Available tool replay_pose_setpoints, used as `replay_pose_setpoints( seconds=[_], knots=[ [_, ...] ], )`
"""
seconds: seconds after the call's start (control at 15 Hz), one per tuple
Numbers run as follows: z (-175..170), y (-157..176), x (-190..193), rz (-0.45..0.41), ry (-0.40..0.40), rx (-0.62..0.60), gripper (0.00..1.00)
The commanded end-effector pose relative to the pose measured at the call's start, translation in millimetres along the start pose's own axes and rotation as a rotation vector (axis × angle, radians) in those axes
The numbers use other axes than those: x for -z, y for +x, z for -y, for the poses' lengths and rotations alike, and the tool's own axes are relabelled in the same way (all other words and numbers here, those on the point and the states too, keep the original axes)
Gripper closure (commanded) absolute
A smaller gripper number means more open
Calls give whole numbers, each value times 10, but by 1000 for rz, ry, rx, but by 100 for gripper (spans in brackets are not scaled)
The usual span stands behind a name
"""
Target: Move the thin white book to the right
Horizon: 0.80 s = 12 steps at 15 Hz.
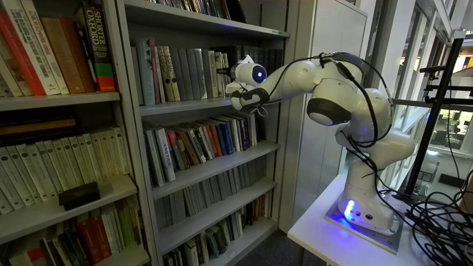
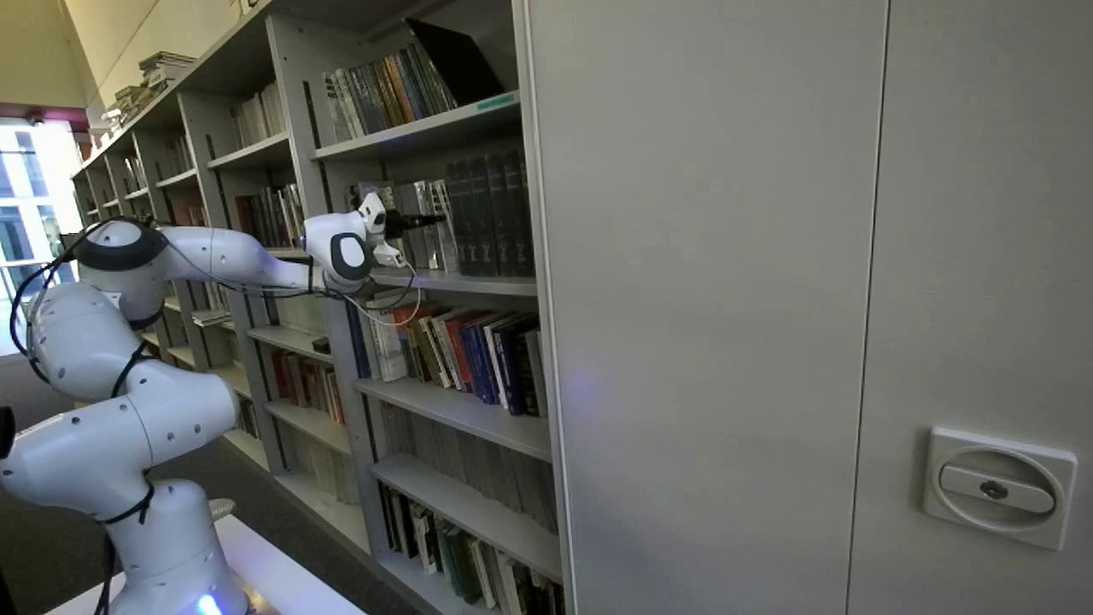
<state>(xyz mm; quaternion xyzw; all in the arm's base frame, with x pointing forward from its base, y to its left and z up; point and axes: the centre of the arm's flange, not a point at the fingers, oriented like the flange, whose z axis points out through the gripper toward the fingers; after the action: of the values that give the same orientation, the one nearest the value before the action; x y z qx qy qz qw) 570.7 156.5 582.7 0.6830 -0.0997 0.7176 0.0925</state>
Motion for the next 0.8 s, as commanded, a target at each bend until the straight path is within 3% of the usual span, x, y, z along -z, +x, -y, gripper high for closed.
replay_pose_setpoints(
  seconds=[0.0, 0.73],
  knots=[
    [-89, 39, 220, -20, 6, -15, 1],
    [-225, 74, 1195, -41, 25, -67, 0]
  ],
)
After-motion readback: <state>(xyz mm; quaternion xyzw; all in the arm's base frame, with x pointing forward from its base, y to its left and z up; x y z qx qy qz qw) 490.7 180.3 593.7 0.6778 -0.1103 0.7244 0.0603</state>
